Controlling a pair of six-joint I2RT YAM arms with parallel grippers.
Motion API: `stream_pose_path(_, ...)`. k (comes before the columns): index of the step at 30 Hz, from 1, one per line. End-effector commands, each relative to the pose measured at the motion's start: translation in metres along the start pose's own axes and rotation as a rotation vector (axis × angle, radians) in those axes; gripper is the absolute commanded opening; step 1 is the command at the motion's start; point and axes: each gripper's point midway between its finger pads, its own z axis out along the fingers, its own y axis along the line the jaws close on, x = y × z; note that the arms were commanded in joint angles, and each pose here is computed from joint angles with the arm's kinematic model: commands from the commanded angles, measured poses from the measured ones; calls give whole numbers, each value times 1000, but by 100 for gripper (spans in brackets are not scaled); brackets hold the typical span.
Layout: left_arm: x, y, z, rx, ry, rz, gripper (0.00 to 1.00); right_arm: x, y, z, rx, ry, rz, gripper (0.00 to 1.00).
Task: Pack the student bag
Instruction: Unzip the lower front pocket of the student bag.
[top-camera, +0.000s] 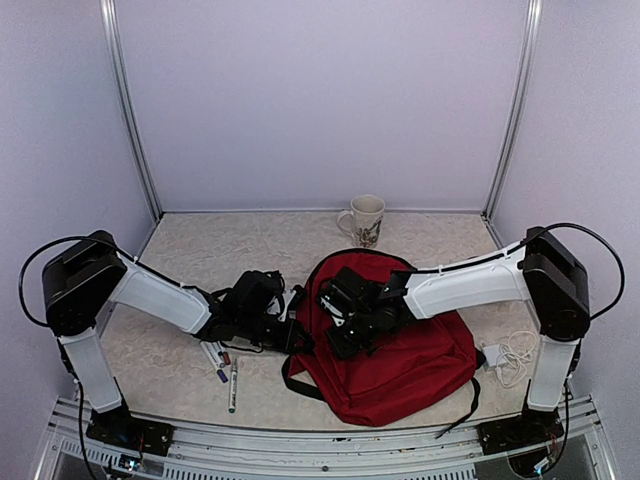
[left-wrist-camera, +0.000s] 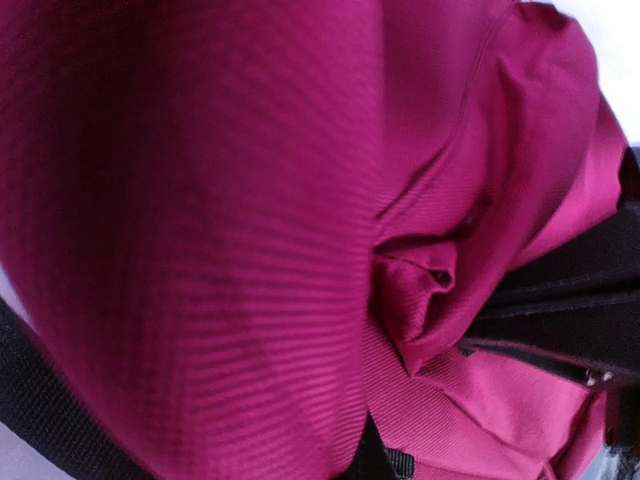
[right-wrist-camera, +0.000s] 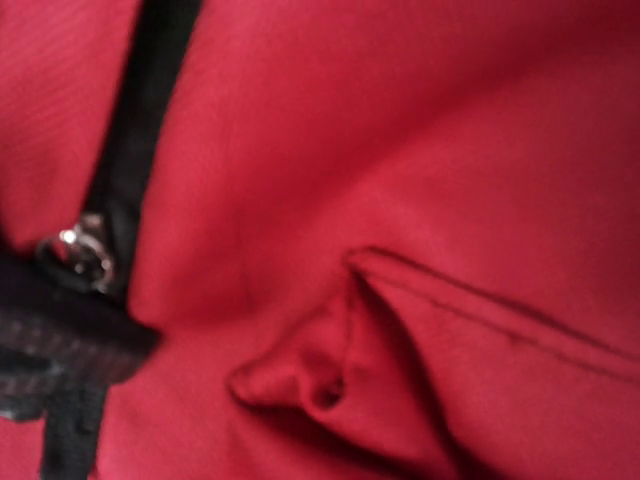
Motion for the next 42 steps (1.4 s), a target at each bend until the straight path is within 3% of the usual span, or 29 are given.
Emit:
stream_pose_path(1, -8, -5, 0, 8, -14, 34, 0, 1, -13, -8, 74, -11, 2, 0)
stream_pose_path(14, -6, 19, -10, -152, 3, 91, 0, 26, -105, -57, 303, 18, 102, 0)
stream_pose_path(25, -10, 33, -28, -248, -17, 128, 0, 62, -219, -110, 443, 10, 370, 0)
stream_pose_path(29, -9, 33, -29, -248, -18, 131, 0, 59, -228, -122, 421, -41, 408, 0)
stream_pose_path(37, -15, 25, -31, -236, -32, 143, 0, 30, -194, -120, 203, -90, 324, 1)
stream_pose_path(38, -16, 22, -31, -234, -36, 152, 6, 27, -191, -122, 187, -92, 320, 10)
stream_pose_path(39, -18, 19, -32, -235, -41, 163, 19, 25, -190, -124, 180, -91, 318, 17)
stream_pose_path(42, -29, 9, -40, -274, -78, 223, 56, 13, -185, -137, 162, -112, 307, 27)
